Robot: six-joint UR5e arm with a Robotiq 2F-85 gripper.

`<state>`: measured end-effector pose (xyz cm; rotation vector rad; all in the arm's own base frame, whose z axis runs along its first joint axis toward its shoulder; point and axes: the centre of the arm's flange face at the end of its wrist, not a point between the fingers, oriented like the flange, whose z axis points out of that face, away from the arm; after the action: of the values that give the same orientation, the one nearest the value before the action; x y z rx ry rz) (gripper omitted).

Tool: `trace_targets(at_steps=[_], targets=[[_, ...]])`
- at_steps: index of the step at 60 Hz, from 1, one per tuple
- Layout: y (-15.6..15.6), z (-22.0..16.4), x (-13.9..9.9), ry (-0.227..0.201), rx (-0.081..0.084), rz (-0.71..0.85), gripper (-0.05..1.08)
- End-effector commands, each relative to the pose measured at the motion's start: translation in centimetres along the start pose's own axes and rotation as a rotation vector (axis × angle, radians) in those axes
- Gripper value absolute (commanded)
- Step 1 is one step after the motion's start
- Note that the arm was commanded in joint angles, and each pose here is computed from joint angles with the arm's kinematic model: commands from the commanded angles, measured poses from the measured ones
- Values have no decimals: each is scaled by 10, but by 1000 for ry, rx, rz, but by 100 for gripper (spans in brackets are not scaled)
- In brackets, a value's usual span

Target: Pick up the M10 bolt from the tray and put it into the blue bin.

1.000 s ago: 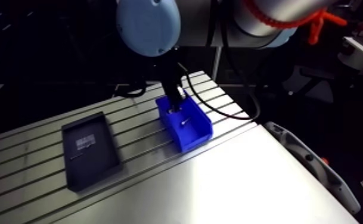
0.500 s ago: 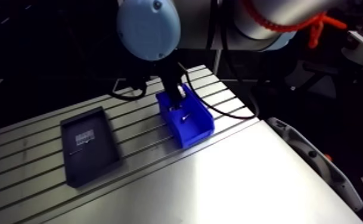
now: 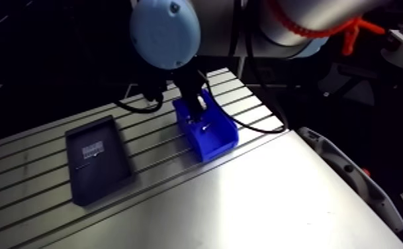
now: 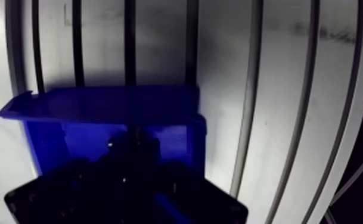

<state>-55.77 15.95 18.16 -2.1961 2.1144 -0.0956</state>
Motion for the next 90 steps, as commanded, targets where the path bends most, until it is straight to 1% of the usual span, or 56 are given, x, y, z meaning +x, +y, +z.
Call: trace_targets(at_steps=[1,9,10,11,12,13,14,15,16,17,18,19,20,23,24,25,26,27,28,29,30,31,32,33,44,47,51,53,54,55,56,68,73,74,75,76,81,82,87,90], targets=[[-1,5,-1,1,10,1,101],[-1,5,-1,1,10,1,99],[-1,5,-1,1,10,1,95],[-1,5,-1,1,10,1,95],[-1,5,-1,1,10,1,91],[-1,5,-1,1,10,1,91],[-1,5,-1,1,10,0,86],[-1,5,-1,1,10,0,86],[-1,5,-1,1,10,-1,75],[-1,5,-1,1,10,-1,75],[0,5,-1,1,9,5,55],[0,5,-1,1,9,5,55],[0,4,-2,-1,7,11,41],[0,4,-2,-2,2,19,39],[1,4,-2,-5,-7,27,37],[1,4,-2,-5,-7,27,37],[1,3,-2,-10,-16,31,34],[1,3,-2,-10,-16,31,34],[2,2,-3,-15,-27,33,29],[2,2,-3,-15,-27,33,29],[3,2,-4,-19,-36,36,22],[3,2,-4,-22,-43,36,11],[3,2,-4,-22,-43,36,11],[2,2,-4,-28,-46,34,1],[0,2,-3,-30,-56,34,1],[0,-1,-2,-30,-61,34,1],[0,-3,0,-30,-63,34,1],[-1,-6,0,-33,-66,40,1],[-2,-12,1,-38,-73,44,1],[-2,-12,1,-38,-73,44,1],[-3,-17,2,-41,-79,46,1],[-13,-35,6,-47,-87,47,1],[-17,-45,7,-53,-99,49,1],[-19,-50,8,-58,-106,50,1],[-19,-50,8,-58,-106,50,1],[-21,-53,8,-60,-112,52,1],[-24,-59,8,-63,-120,54,1],[-26,-63,9,-65,-123,54,1],[-29,-71,9,-64,-122,57,1],[-32,-80,10,-63,-116,59,1]])
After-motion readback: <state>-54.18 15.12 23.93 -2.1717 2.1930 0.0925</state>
